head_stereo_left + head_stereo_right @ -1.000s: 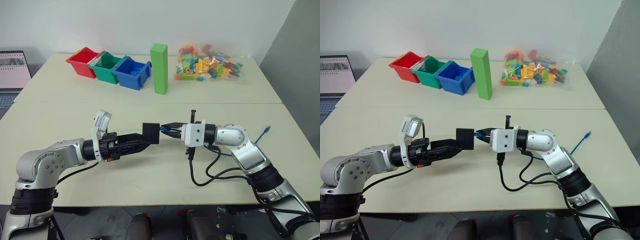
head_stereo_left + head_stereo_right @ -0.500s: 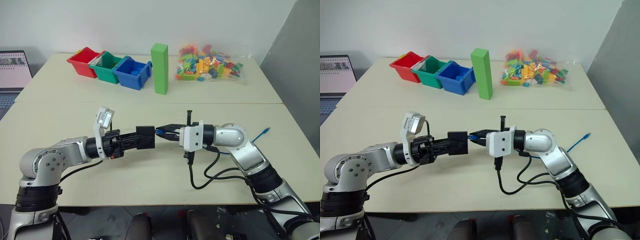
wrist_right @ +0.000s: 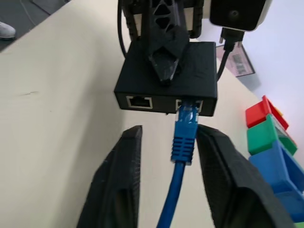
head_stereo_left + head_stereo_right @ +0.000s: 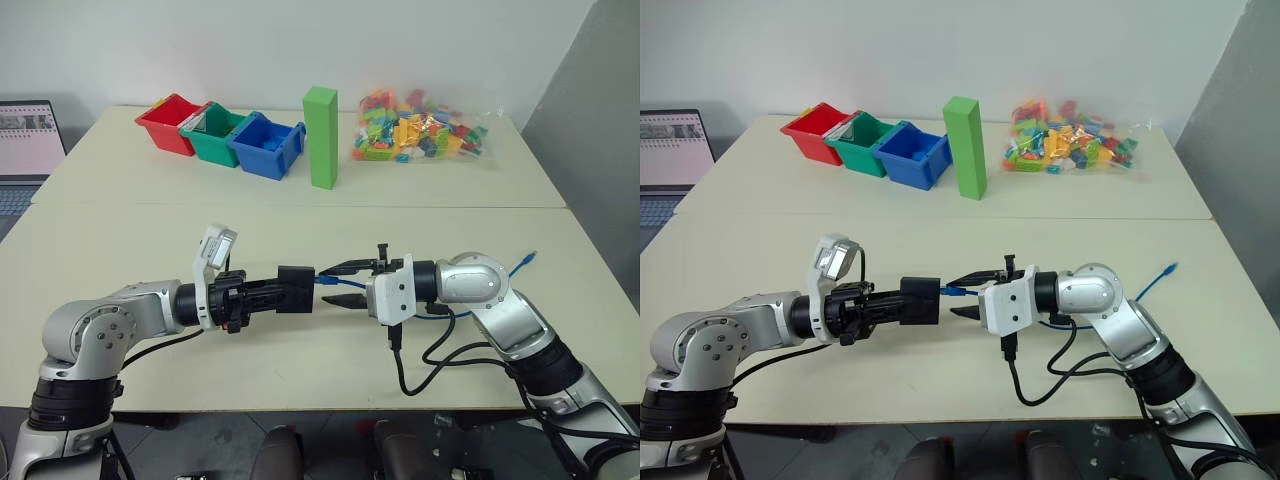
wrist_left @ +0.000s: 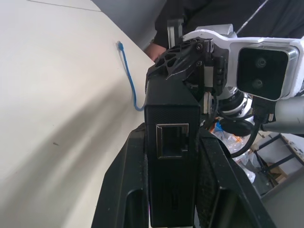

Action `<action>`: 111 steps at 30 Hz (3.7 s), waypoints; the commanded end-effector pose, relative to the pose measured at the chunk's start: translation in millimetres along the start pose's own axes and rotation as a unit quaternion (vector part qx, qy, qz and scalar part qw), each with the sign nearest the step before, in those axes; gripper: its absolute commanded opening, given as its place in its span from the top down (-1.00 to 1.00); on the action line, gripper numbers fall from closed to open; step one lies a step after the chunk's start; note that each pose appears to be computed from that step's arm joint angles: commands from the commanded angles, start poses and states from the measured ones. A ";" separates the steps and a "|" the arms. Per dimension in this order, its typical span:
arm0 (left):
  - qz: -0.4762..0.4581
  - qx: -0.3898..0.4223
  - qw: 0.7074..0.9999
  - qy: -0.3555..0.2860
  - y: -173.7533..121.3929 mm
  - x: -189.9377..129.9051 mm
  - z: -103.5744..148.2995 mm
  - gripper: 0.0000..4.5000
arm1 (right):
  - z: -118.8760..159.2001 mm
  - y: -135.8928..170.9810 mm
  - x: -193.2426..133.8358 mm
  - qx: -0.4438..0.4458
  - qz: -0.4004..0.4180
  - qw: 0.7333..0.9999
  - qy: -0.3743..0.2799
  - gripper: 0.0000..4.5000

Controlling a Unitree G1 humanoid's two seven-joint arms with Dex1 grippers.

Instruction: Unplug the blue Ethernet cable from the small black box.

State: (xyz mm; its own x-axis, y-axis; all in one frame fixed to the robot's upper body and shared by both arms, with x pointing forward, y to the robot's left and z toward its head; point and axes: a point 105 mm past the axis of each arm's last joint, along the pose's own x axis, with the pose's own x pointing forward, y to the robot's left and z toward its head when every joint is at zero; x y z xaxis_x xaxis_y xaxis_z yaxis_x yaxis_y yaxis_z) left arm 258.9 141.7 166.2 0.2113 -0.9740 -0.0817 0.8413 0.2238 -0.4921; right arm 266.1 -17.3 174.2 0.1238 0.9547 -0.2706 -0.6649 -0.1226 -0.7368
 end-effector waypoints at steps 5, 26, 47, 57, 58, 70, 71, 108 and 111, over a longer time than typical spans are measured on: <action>-0.027 0.053 0.998 0.027 -5.4 -3.9 -4.1 0.64 | 20.0 -5.2 -22.8 0.260 -0.023 0.963 -0.070 -0.07; -0.060 0.038 0.997 -0.028 -11.3 -14.9 3.6 0.64 | 14.2 0.3 -8.1 0.575 -0.025 0.800 -0.167 -0.07; -0.062 0.039 0.997 -0.032 -11.1 -12.6 0.6 0.64 | 14.3 1.4 3.2 0.570 -0.019 0.807 -0.152 -0.07; -0.065 0.042 0.997 -0.021 -11.9 -11.4 -3.4 0.64 | 18.0 1.4 1.3 0.578 -0.005 0.800 -0.162 0.65; -0.065 0.043 0.997 -0.019 -11.9 -11.4 -4.3 0.64 | 18.3 1.7 1.0 0.578 -0.003 0.800 -0.161 0.71; -0.066 0.045 0.997 -0.013 -12.7 -9.9 -9.0 0.64 | 21.5 8.5 2.4 0.580 0.021 0.800 -0.151 0.99; -0.066 0.045 0.997 -0.014 -12.5 -9.9 -8.9 0.64 | 22.4 8.9 2.1 0.578 0.024 0.801 -0.153 0.99; -0.069 0.040 0.996 -0.029 -14.3 -6.9 -7.2 0.64 | 16.9 7.9 3.1 0.611 -0.017 0.774 -0.165 0.07; -0.069 0.040 0.996 -0.030 -14.3 -6.8 -7.2 0.64 | 16.7 8.1 2.5 0.612 -0.016 0.773 -0.165 0.07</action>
State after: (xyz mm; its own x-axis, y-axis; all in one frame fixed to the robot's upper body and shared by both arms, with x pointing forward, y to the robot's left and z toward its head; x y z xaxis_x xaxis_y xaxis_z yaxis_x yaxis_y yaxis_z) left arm 244.9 147.3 158.2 0.1354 -0.9907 0.0104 0.8814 0.1157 -0.4580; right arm 252.0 -9.6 170.1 0.1109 0.9935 0.0269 -0.8821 0.0859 0.4632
